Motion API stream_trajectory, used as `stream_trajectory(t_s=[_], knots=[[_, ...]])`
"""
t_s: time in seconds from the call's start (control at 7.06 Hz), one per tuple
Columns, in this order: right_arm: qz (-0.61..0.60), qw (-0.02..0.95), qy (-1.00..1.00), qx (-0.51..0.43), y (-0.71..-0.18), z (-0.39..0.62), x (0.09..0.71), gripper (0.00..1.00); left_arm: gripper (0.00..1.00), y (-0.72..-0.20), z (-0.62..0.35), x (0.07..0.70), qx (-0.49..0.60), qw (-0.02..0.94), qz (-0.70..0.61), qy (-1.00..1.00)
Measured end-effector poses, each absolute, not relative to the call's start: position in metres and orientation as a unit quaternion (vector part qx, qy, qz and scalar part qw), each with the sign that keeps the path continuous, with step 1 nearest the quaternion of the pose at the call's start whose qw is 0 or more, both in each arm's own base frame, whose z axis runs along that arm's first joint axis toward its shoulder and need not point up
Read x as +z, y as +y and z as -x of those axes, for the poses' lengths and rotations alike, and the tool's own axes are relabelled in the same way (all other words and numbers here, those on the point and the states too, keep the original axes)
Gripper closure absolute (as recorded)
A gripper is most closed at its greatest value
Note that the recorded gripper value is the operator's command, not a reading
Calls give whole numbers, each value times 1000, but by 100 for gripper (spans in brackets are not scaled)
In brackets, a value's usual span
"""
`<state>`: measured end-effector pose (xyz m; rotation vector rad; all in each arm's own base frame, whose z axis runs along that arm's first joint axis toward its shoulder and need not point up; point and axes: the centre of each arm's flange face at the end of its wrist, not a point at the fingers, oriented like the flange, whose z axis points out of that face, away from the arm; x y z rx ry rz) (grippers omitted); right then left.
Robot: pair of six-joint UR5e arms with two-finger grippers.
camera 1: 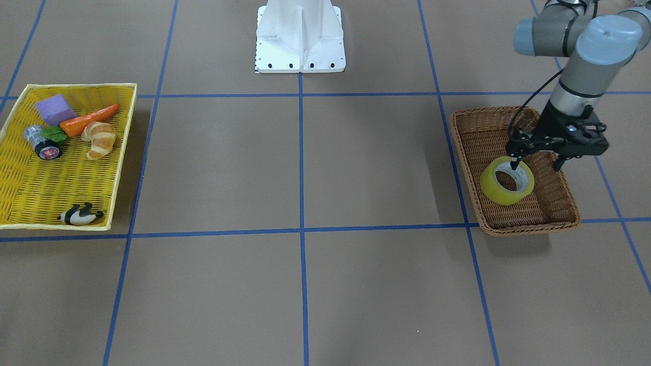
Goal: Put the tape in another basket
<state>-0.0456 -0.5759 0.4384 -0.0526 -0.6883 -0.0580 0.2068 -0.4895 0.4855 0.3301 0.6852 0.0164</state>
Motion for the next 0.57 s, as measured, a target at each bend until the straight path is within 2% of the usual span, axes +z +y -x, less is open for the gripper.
stream_trajectory(t_s=[0.28,0.57], knots=[[31,940,-336,-60,-558,15,487,0,1,-519,-117,540,2,932,-136,337],[8,935,-338,-104,-531,-20,535,0,1,-528,-26,608,29,929,-123,347]])
